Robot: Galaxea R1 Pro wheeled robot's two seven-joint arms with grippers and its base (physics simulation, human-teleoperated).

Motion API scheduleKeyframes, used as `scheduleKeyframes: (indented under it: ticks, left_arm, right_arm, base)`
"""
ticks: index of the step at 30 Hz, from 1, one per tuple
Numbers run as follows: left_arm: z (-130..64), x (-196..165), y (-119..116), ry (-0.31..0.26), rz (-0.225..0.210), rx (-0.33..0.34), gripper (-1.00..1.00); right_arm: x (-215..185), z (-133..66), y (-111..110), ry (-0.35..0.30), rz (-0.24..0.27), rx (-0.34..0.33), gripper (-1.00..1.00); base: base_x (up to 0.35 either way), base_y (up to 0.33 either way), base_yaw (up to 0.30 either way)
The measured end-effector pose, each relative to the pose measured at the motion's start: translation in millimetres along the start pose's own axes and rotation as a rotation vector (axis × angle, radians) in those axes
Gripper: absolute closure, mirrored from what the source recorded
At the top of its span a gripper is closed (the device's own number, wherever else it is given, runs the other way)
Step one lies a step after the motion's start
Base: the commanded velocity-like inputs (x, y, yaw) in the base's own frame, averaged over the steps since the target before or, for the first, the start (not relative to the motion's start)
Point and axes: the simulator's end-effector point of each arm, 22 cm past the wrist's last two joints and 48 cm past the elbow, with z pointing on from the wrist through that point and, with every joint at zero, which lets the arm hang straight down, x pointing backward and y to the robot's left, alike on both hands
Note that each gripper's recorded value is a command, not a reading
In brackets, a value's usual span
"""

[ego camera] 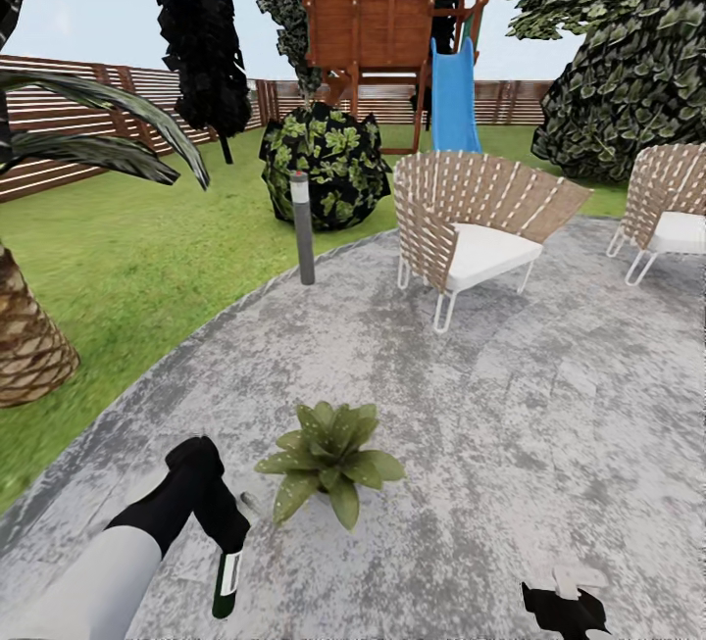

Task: Pick up the pesticide atomizer in the garden and spray insectifuge to fully cover both potted plants in the garden.

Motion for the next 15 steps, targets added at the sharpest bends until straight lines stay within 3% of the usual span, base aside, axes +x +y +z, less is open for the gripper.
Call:
scheduleKeyframes:
  ticks: [1,2,8,10,12,15]
  left_arm:
    - [1.0,4.3,18.2,0.008,-0.007,-0.073,1.00]
    - [1.6,5.5,22.1,0.008,-0.013,-0.089,1.00]
    - [30.2,36.8,16.6,0.058,-0.037,-0.101,1.00]
    - [35.8,43.8,23.0,0.066,-0.042,-0.140,1.00]
    - [43.5,53.6,24.0,0.069,-0.066,-0.148,1.00]
    - [50.0,67.1,34.8,0.038,-0.153,-0.173,1.00]
  right_arm:
    - [0.2,0.0,0.2,0.001,0.000,-0.001,-1.00]
    - [0.3,0.0,0.2,0.001,0.000,-0.001,-1.00]
    - [1.2,-0.1,-2.4,0.003,-0.008,0.000,-1.00]
    - [1.4,-0.1,-3.1,0.003,-0.011,0.001,-1.00]
    - [1.2,-0.1,-2.0,0.002,-0.011,-0.001,-1.00]
    - [0.1,-0.1,1.4,0.000,-0.006,-0.004,-1.00]
  base:
    - [-0.005,-0.058,0.000]
    - [-0.003,-0.030,0.000]
    - [0.000,-0.004,0.000]
    - [0.000,0.000,0.000]
    - [0.000,0.000,0.000]
    - [0.000,0.000,0.000]
